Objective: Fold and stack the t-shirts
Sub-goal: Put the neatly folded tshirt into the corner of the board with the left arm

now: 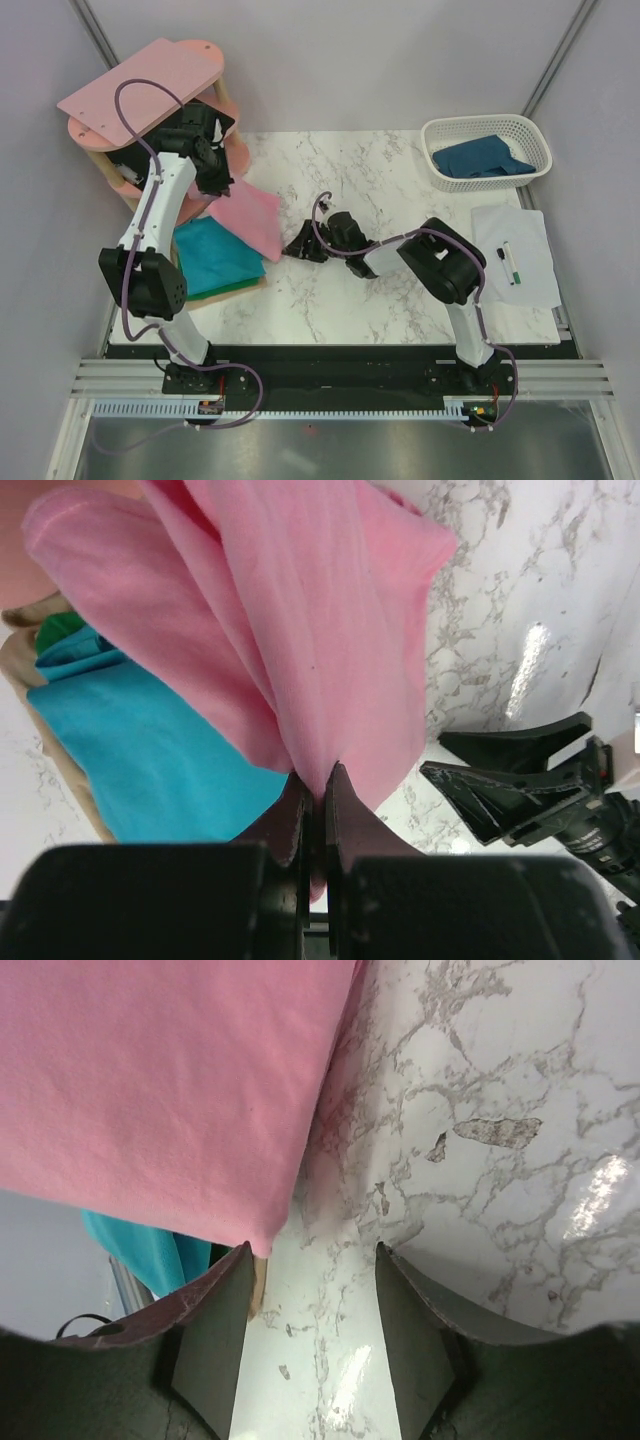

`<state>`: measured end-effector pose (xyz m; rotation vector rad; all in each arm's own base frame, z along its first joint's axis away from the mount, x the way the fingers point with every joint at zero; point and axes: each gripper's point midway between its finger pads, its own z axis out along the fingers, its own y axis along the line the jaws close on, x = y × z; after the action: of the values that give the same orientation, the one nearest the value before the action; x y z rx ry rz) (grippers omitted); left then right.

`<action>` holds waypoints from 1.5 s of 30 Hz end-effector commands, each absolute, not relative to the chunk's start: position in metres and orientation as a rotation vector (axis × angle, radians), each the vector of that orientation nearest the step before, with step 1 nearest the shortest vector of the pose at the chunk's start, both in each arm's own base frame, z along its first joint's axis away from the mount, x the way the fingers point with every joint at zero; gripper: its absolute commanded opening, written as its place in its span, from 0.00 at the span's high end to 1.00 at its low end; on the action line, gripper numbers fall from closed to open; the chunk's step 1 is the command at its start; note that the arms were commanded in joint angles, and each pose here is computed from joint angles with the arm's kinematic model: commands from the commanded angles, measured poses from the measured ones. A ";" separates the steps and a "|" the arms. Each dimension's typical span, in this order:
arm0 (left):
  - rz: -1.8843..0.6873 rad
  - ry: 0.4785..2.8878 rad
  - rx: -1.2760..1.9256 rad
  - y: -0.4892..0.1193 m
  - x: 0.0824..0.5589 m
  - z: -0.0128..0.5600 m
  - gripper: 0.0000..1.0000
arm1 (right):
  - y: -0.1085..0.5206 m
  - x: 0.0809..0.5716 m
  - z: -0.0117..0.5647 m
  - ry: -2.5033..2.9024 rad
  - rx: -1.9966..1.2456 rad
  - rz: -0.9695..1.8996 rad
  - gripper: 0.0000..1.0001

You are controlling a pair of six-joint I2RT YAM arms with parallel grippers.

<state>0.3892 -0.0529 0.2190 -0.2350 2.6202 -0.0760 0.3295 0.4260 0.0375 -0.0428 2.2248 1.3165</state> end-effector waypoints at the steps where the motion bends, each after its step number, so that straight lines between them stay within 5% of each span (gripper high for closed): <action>1: -0.089 2.575 -0.185 -0.046 0.369 0.241 0.98 | 0.414 0.327 0.049 2.225 -0.096 1.214 0.38; 10: -0.125 2.627 -0.223 -0.040 0.311 0.235 0.98 | 0.401 0.315 0.042 2.235 -0.099 1.190 0.24; 15: 0.005 2.677 -0.328 -0.011 0.283 0.206 0.98 | 0.396 0.316 0.037 2.248 -0.131 1.134 0.02; 23: 0.192 2.749 -0.513 0.020 0.265 0.152 0.98 | 0.424 0.328 0.051 2.203 -0.088 1.282 0.02; 33: 0.387 2.678 -0.661 0.064 0.268 0.153 0.98 | 0.457 0.345 0.061 2.103 -0.050 1.455 0.03; 45: 0.414 2.671 -0.792 0.078 0.253 0.138 0.98 | 0.502 0.356 0.110 1.983 -0.183 1.514 0.28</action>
<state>0.2552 0.0657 0.1336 -0.7066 2.7404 0.3577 0.3517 0.4822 0.0762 -0.1078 2.0818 1.4621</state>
